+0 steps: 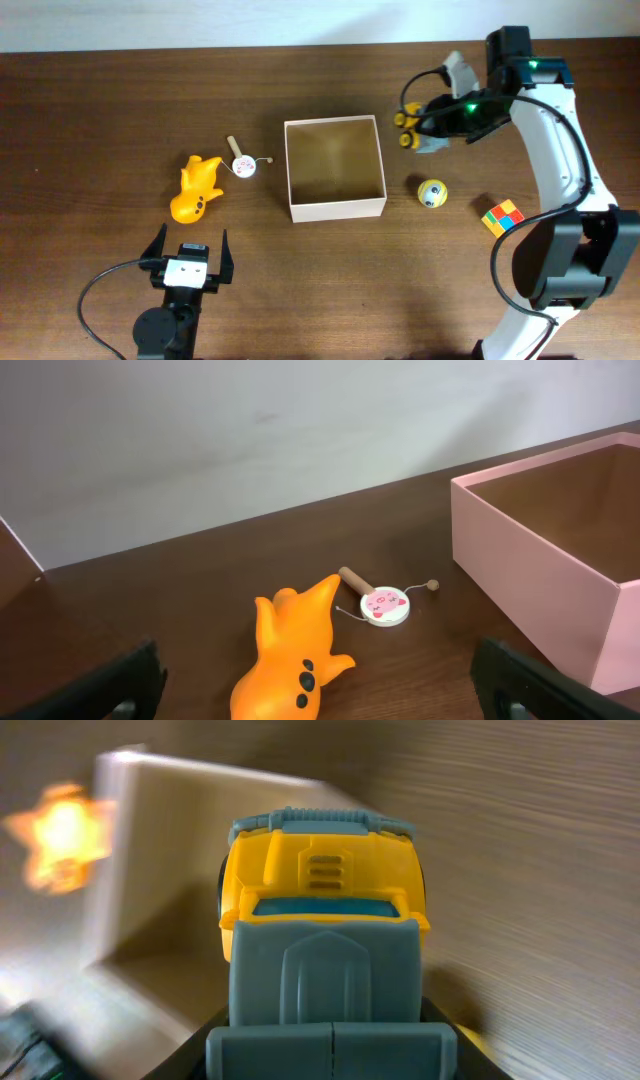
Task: Pack container
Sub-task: 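Lift the truck with the right gripper and carry it into the pink box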
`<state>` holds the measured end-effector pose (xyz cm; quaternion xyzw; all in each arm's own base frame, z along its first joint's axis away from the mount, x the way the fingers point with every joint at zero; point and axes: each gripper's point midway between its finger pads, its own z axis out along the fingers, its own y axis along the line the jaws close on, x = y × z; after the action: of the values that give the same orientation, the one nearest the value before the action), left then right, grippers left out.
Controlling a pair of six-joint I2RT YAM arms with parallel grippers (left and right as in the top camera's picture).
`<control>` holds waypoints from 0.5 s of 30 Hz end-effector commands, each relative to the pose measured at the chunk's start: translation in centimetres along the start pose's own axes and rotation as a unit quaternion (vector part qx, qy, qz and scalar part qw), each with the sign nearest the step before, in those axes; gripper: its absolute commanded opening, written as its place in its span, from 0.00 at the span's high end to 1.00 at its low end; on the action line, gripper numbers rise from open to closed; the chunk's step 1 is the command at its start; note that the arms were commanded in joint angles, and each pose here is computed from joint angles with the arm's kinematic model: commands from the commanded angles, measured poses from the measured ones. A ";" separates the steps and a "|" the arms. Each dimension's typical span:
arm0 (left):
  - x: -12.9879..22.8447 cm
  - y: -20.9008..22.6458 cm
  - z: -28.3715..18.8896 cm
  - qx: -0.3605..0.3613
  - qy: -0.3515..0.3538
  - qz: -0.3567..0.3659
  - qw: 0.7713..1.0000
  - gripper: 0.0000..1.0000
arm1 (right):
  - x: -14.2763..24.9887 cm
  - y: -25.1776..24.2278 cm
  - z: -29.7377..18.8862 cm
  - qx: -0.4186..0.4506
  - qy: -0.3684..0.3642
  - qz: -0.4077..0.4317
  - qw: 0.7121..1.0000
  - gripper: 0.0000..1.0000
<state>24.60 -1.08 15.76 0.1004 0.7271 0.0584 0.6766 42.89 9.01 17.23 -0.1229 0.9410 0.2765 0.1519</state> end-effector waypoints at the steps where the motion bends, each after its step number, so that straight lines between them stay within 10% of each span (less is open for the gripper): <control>1: 0.2 0.1 0.0 -0.003 0.002 0.007 1.000 0.01 | -1.2 8.0 -1.1 -0.134 -0.037 -0.099 0.985 0.57; 8: 0.2 0.1 0.0 -0.003 0.002 0.007 1.000 0.01 | -0.5 14.1 2.5 -0.142 -0.006 -0.151 0.978 0.64; 15: 0.2 0.1 0.0 -0.003 0.002 0.007 1.000 0.01 | -2.5 14.7 6.7 0.061 -0.040 -0.094 0.993 0.64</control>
<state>24.60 -1.08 15.76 0.1004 0.7271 0.0584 0.6766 40.39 25.52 18.72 -0.2746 0.8929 0.3102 0.1764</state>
